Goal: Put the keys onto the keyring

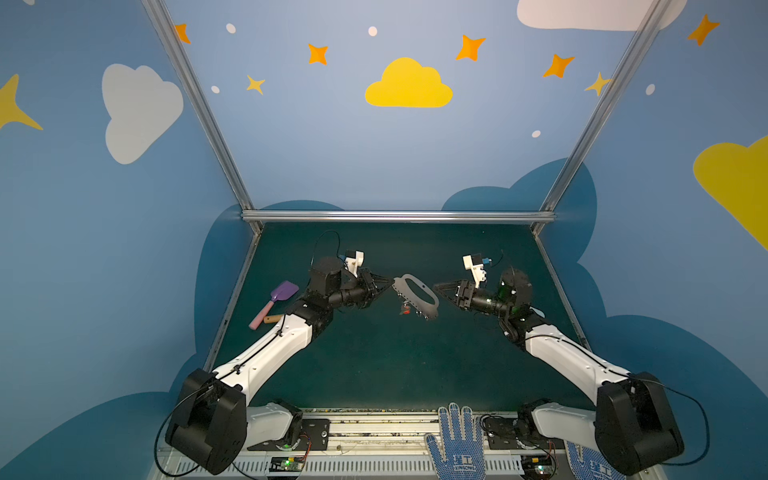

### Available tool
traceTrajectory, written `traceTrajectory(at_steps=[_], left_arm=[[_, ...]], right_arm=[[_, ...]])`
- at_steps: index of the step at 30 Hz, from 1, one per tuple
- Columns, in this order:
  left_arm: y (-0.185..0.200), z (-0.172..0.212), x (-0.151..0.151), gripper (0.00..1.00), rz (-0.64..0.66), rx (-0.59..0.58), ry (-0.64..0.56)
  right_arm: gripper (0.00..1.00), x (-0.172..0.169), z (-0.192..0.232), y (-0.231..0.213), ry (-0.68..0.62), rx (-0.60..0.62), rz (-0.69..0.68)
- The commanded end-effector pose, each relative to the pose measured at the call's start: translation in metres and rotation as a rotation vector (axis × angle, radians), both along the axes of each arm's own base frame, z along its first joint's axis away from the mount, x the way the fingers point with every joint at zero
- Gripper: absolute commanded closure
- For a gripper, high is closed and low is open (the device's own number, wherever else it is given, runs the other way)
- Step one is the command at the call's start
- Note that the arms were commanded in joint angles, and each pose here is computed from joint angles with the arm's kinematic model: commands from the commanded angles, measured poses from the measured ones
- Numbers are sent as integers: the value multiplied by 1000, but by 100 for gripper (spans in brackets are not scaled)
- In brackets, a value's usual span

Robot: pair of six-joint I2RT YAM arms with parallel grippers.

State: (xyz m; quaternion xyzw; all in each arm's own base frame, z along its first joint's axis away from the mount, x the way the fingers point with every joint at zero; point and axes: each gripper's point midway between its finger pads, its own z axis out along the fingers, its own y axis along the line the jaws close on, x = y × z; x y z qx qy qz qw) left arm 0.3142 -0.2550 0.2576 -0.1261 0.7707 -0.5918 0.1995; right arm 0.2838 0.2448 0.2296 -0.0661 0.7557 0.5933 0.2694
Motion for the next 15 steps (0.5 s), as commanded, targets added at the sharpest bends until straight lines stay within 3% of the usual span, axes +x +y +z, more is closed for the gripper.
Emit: traceTrajectory(at_steps=[1,3,5,10,13,15], left_arm=[[-1,20,-2,96,-14,-40,-58],[-1,22,-3,96,-15,-43,-63],[0,21,-2,96,-12,-40,-60],[1,15,-1,96,-1,-25,-49],[3,12,0,96,10,-10,-46],[5,6,0,96,21,9,-31]], right_arm=[[36,-5,0,7,-1,23,50],[36,-5,0,11,2,28,62],[43,-8,3,15,-4,42,88],[80,-12,12,21,-14,74,142],[96,-12,14,21,-25,72,147],[100,-12,13,20,-26,53,138]])
